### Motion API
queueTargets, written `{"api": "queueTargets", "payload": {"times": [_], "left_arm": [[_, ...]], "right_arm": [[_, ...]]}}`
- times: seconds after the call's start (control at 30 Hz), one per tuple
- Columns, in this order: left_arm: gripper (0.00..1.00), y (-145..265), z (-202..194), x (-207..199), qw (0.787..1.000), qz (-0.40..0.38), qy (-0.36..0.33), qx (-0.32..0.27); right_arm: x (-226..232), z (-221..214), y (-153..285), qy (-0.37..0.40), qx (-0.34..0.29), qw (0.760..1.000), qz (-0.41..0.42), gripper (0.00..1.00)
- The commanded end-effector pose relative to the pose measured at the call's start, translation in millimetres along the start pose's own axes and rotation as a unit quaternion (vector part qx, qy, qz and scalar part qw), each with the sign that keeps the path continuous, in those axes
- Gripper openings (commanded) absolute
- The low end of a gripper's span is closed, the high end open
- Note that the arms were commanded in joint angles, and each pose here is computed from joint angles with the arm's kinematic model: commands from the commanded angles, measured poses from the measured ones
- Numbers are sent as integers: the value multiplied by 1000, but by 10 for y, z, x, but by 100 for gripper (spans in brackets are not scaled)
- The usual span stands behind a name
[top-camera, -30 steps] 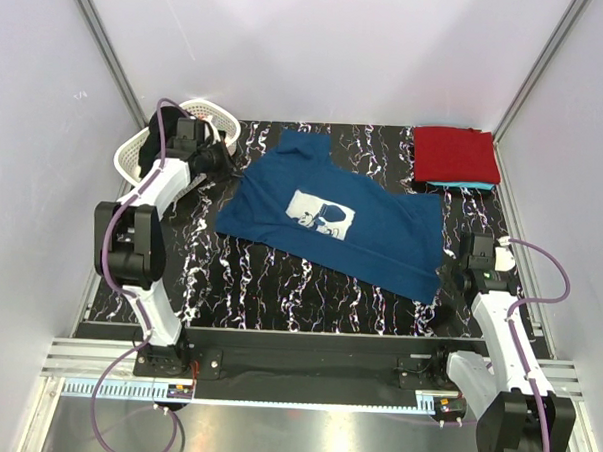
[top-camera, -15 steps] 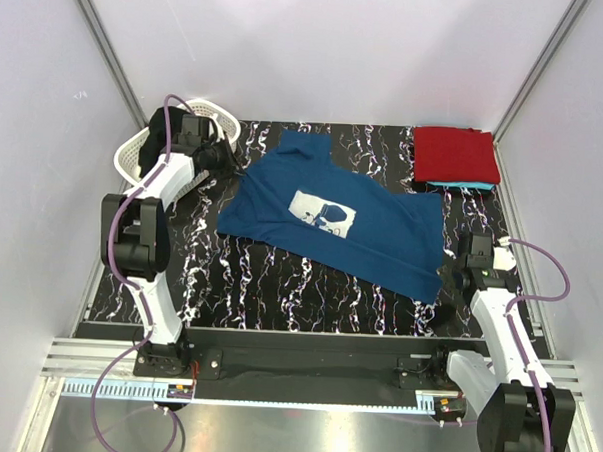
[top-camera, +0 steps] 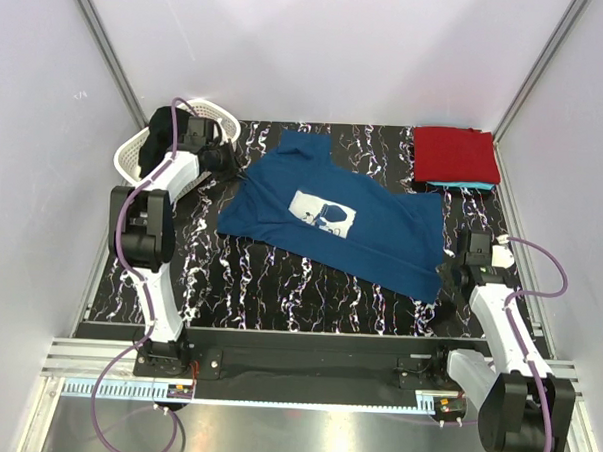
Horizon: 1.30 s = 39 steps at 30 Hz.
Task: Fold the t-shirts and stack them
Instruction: Fold the tshirt
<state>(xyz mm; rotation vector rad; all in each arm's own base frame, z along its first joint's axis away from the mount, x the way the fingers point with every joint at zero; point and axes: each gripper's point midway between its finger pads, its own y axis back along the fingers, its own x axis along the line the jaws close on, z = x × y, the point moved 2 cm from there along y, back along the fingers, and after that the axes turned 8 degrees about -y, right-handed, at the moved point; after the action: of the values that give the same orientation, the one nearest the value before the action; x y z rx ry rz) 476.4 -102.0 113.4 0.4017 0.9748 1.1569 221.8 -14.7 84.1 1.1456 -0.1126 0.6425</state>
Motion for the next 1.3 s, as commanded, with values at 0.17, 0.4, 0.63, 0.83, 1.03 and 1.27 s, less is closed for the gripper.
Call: {"api": "queueTargets", "payload": {"times": [0.17, 0.4, 0.63, 0.83, 1.03, 1.27], "left_arm": [[7, -33, 364, -236, 998, -25, -41, -40], [31, -160, 266, -190, 999, 2, -32, 2], [50, 123, 273, -51, 996, 70, -47, -11], [49, 644, 126, -231, 995, 65, -75, -31], [47, 765, -543, -164, 997, 54, -53, -1], [47, 899, -647, -96, 996, 77, -43, -16]], "right_arm": [[31, 145, -68, 11, -32, 999, -13, 0], [170, 247, 34, 34, -28, 999, -12, 22], [377, 260, 182, 52, -4, 998, 28, 36], [723, -31, 315, 11, 90, 987, 130, 20], [810, -425, -35, 8, 176, 977, 120, 12], [574, -702, -409, 61, 238, 968, 41, 15]]}}
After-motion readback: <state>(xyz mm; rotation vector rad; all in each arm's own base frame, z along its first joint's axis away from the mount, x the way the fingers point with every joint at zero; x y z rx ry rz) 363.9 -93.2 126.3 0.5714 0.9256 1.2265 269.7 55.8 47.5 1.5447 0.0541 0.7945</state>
